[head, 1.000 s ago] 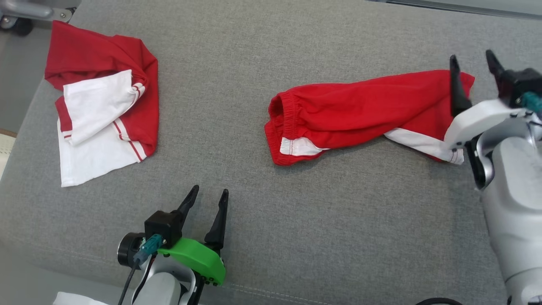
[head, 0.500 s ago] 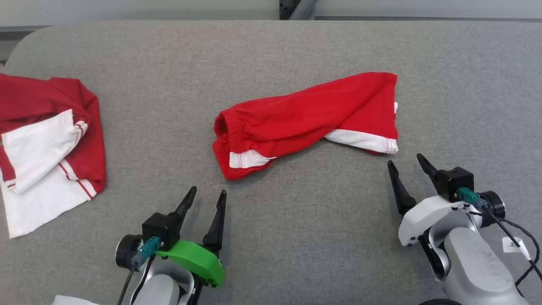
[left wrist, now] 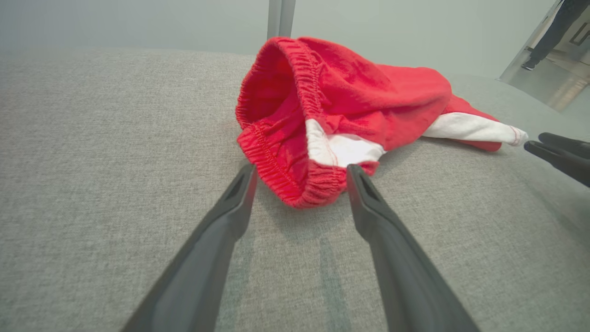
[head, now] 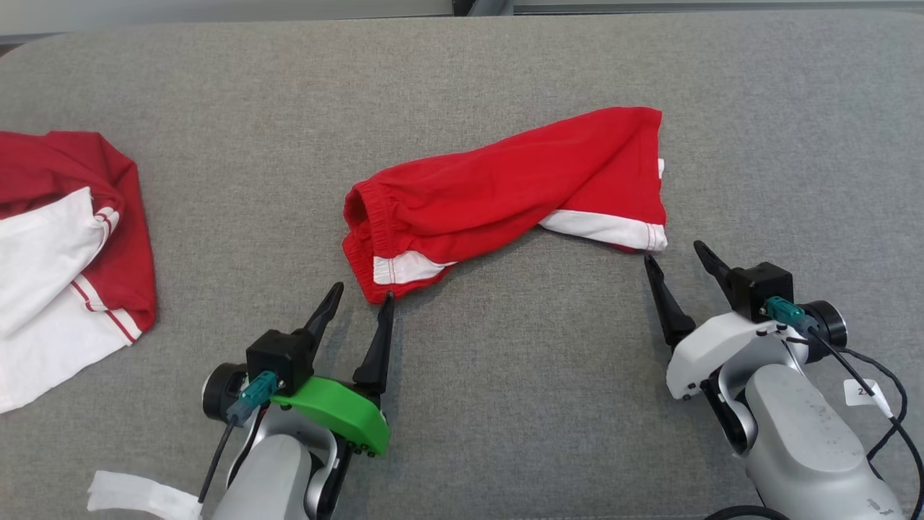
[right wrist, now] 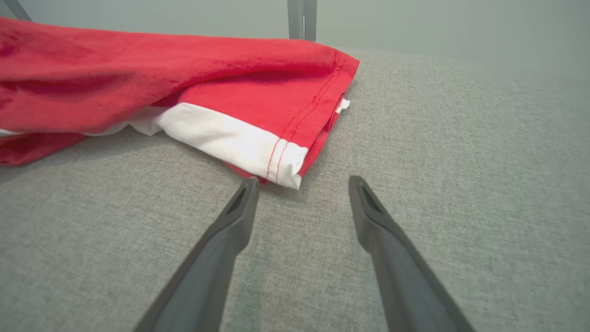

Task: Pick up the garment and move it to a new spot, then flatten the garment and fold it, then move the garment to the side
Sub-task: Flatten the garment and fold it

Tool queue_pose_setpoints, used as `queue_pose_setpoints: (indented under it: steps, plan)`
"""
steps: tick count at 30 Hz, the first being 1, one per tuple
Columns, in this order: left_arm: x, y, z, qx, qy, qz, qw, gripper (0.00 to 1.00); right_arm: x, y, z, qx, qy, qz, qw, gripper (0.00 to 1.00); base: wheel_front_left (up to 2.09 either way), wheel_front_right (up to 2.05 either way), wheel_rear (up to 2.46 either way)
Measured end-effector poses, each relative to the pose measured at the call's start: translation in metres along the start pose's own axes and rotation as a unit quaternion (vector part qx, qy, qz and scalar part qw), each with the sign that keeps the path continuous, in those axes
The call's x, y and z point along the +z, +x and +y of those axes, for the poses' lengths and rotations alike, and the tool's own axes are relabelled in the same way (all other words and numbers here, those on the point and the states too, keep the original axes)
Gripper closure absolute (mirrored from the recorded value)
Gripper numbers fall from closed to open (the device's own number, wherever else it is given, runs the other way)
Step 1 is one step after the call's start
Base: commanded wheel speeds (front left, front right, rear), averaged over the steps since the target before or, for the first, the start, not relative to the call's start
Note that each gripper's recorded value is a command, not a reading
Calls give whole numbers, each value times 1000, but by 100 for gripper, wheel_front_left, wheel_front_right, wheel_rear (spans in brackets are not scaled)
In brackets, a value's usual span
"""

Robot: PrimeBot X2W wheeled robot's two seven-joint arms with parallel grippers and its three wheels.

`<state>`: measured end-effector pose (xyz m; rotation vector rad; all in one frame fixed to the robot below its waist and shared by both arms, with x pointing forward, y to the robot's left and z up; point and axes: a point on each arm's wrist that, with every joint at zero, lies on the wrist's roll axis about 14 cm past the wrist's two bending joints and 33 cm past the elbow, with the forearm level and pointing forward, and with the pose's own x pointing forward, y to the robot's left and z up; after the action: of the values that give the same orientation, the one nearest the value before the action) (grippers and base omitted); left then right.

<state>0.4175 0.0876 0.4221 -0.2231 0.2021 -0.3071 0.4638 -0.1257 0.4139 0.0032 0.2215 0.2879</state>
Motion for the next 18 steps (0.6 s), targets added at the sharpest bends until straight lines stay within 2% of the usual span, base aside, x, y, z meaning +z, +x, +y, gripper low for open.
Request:
queue_pose_setpoints:
  steps: [13,14,16,17,18]
  plan:
    - [-2,20,-13,-30,-5,4,1000,0,-10,21,8,15,5,14,1000,0,0,0,0]
    - [-3,20,-13,-29,-6,5,1000,0,-11,21,9,16,5,14,1000,8,0,0,0]
    - [-2,20,-11,-27,-7,4,1000,0,-9,22,12,21,5,13,1000,65,0,0,0]
    - [-2,20,-10,-25,-7,4,1000,0,-8,23,14,23,6,10,1000,100,0,0,0]
    - [-2,19,-10,-24,-7,4,1000,0,-6,24,15,25,7,7,1000,100,0,0,0]
